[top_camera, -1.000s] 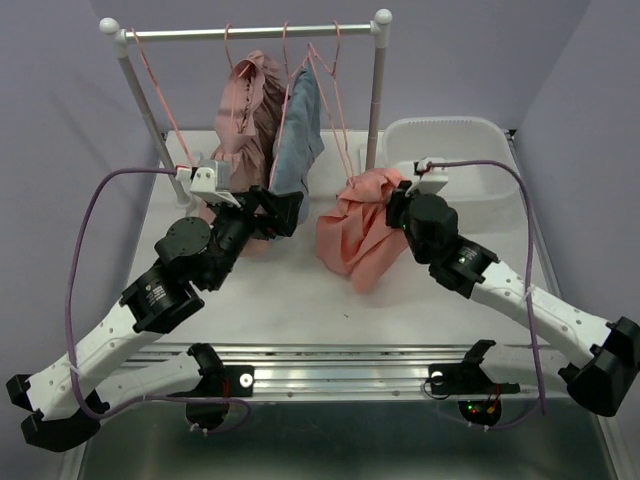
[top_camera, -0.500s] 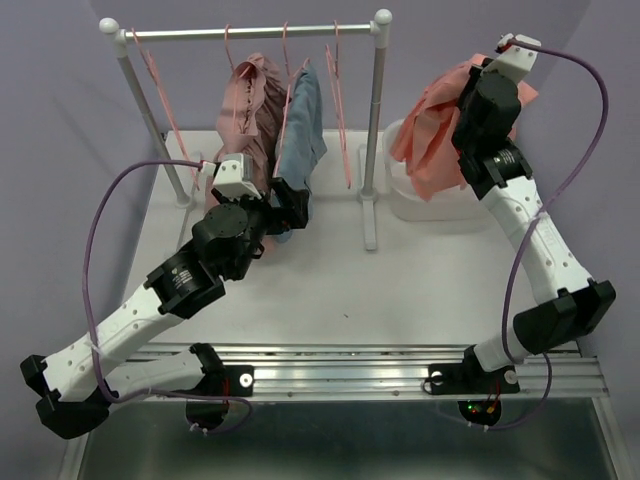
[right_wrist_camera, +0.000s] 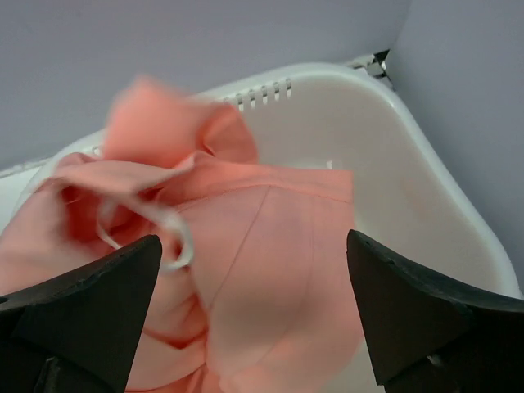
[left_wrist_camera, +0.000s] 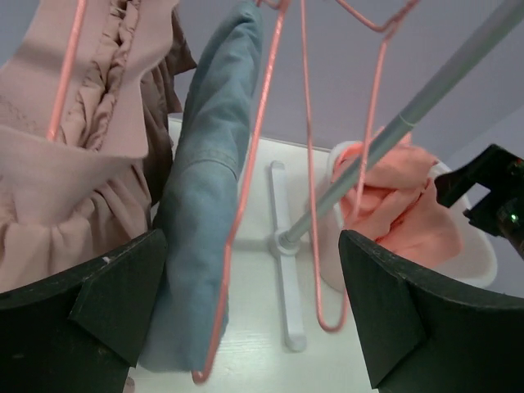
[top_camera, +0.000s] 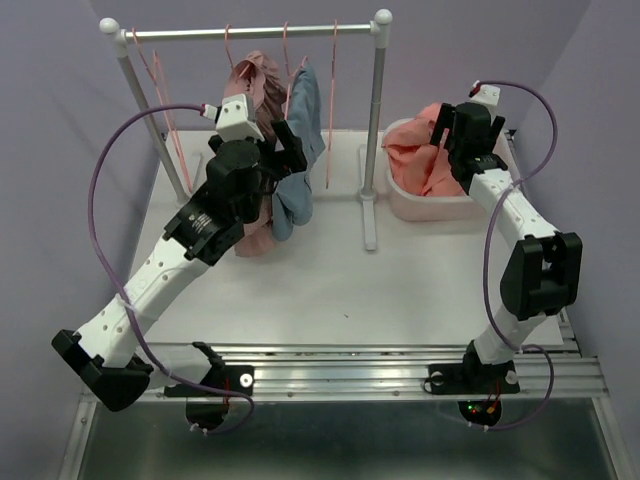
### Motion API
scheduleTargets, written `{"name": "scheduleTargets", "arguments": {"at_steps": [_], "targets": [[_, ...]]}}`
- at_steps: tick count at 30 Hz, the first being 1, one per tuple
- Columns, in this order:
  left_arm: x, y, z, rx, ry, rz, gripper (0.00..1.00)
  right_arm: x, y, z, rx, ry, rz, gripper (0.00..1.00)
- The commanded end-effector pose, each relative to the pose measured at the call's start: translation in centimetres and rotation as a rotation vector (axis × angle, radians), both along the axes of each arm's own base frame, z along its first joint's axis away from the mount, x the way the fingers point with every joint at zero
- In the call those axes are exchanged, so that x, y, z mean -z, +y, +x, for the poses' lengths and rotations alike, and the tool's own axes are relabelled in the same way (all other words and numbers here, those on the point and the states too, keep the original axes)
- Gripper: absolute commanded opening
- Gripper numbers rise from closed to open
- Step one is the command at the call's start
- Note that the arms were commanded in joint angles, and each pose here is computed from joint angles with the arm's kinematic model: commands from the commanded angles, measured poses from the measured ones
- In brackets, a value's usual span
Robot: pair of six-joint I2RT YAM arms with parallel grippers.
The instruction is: Remove the skirt from the hanger
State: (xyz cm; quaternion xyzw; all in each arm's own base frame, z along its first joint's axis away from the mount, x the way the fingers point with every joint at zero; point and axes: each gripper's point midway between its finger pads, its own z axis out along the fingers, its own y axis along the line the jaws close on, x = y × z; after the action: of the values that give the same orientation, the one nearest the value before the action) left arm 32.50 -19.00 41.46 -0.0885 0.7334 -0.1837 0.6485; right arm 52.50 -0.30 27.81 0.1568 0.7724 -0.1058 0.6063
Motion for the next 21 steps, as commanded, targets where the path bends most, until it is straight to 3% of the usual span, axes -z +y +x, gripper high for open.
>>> {"name": "scheduleTargets", "arguments": {"at_steps": [1, 9, 14, 15, 20, 21], "targets": [[-3.4, 1.0, 2.7, 0.028, -0.088, 0.015, 0.99, -5.9, 0.6, -1.1, -0.006, -0.157, 0.076, 1.0], [-5.4, -0.3, 9.1, 0.079, -0.153, 0.106, 0.99, -7.9, 3.1, -6.7, -0.189, -0.195, 0.162, 1.0], [-4.1, -0.6, 14.2, 0.08, -0.098, 0.162, 0.95, -8.7, 4.9, -10.3, -0.305, -0.242, 0.233, 1.0], [-5.6, -0.3, 14.5, 0.072, -0.123, 0.165, 0.83, -8.1, 5.6, -10.7, -0.34, -0.228, 0.246, 1.0], [-5.5, -0.6, 17.1, 0.057, -0.12, 0.203, 0.42, -8.6, 6.0, -12.6, -0.383, -0.239, 0.257, 1.0], [-6.1, -0.5, 17.1, 0.054, -0.133, 0.201, 0.22, -9.1, 5.9, -13.1, -0.379, -0.252, 0.257, 1.0]]}}
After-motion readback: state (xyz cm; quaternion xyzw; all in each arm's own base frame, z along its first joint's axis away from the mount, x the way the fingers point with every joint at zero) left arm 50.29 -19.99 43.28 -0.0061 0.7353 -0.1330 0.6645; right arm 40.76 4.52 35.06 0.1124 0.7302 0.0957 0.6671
